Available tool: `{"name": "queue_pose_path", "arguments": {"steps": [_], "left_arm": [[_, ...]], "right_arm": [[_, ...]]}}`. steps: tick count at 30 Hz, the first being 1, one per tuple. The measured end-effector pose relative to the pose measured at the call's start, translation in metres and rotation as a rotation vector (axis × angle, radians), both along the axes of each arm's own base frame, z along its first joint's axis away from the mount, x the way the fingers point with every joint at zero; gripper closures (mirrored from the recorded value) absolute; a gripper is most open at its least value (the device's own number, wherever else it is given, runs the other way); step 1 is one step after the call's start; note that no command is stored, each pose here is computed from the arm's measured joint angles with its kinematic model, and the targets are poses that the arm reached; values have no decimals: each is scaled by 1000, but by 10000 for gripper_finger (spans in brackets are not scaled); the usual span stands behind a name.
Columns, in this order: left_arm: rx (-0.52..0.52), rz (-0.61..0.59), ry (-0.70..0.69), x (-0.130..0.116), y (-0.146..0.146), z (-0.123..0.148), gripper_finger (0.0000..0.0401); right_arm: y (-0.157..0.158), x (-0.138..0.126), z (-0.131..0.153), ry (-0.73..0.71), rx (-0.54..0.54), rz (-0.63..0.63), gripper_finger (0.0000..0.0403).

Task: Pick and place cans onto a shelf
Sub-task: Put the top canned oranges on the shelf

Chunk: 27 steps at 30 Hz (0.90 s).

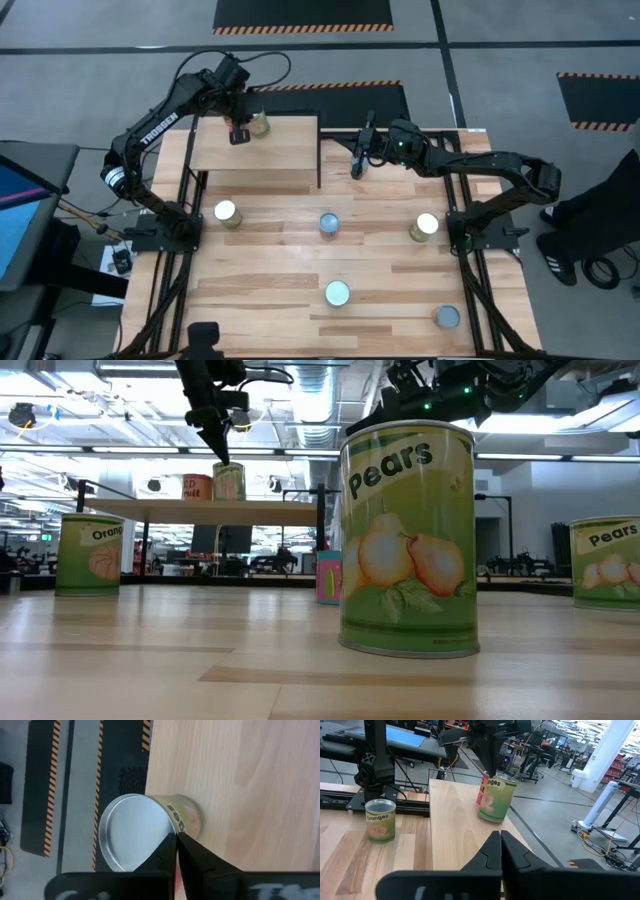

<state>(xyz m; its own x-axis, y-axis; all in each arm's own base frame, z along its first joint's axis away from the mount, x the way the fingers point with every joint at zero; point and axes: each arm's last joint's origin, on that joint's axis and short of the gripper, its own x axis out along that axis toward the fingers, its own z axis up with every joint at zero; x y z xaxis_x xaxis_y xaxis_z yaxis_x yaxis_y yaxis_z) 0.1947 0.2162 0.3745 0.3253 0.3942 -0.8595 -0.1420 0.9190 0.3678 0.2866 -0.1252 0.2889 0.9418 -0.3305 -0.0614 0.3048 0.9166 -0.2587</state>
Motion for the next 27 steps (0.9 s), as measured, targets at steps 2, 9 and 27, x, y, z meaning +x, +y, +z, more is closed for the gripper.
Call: {"name": "queue_pose_path", "arguments": {"steps": [2,9,27], "left_arm": [[9,8,10,0,0,0,401],[16,13,17,-1,1,0,401],[27,8,2,3,-1,1,346]], "right_arm": [[0,0,0,0,0,0,393],[0,0,0,1,-3,0,397],[0,0,0,4,-1,0,397]]}}
